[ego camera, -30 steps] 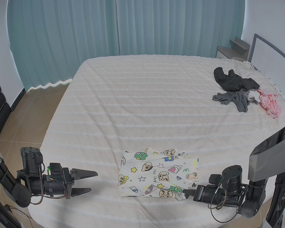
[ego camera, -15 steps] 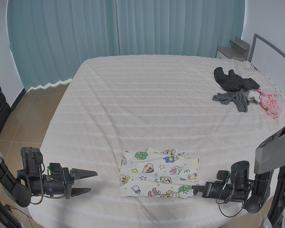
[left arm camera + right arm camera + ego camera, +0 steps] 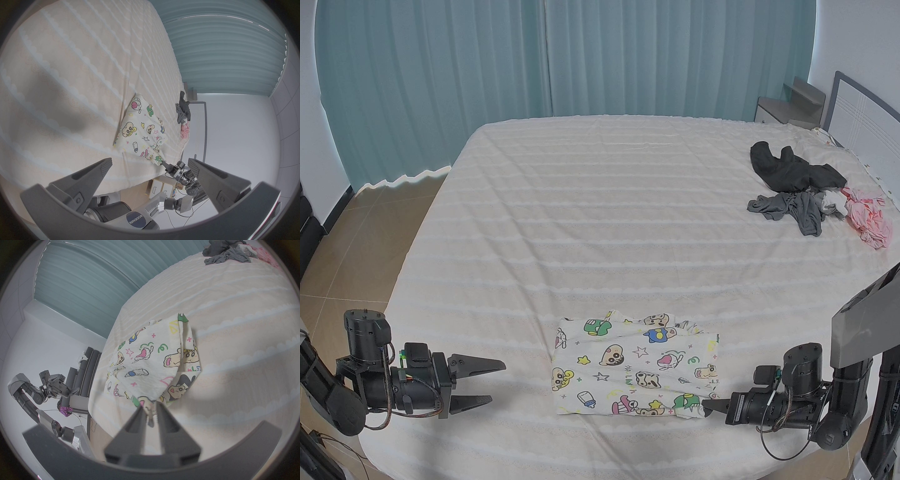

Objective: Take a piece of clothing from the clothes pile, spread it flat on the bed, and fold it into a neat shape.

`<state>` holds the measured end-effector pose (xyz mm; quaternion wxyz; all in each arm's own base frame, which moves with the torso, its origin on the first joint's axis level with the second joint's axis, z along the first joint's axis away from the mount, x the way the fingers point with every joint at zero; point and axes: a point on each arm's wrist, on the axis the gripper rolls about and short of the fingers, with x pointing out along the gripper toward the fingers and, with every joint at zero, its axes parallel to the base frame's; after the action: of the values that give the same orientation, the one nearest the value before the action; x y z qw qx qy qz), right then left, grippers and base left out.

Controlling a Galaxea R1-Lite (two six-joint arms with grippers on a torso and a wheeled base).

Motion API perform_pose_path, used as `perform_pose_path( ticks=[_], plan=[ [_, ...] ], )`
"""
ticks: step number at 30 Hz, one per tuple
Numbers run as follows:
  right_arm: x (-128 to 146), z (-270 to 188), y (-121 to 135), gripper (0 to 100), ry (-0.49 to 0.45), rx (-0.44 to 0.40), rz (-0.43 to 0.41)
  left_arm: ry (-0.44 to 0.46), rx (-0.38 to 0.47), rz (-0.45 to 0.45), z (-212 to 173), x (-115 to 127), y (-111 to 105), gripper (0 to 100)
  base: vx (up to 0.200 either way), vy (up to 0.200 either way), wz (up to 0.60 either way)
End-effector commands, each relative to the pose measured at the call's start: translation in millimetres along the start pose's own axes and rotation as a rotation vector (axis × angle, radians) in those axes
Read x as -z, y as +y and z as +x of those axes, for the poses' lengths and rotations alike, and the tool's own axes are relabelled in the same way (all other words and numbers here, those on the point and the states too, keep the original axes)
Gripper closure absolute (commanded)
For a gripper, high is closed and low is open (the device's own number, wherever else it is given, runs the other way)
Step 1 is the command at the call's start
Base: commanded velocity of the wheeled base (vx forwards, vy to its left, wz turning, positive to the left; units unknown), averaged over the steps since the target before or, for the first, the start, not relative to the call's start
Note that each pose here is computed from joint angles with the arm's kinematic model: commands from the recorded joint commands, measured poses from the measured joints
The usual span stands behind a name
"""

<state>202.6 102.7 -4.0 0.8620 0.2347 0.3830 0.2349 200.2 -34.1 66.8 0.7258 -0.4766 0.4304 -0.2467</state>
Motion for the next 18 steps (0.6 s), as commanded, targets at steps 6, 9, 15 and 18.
perform_pose_path(
  ticks=[6, 9, 15, 18],
  plan=[
    [-5.2, -2.9, -9.5, 0, -0.028, 0.026, 0.027, 0.002, 0.0, -0.003, 0.8, -0.7, 0.3, 0, 0.0, 0.0, 0.0],
    [-18.0, -9.0, -15.2, 0, -0.094, 0.035, 0.055, 0.004, -0.003, -0.006, 2.4, -2.0, 1.4, 0, 0.0, 0.0, 0.0],
    [-54.5, -9.0, -8.6, 0, -0.264, -0.025, 0.042, 0.062, 0.029, -0.012, 3.8, -0.7, 3.2, 0, 0.0, 0.0, 0.0],
    [-72.5, 1.0, -3.8, 0, -0.32, -0.059, 0.019, 0.077, 0.03, -0.021, 4.9, -1.9, 6.7, 0, 0.0, 0.0, 0.0]
  ],
)
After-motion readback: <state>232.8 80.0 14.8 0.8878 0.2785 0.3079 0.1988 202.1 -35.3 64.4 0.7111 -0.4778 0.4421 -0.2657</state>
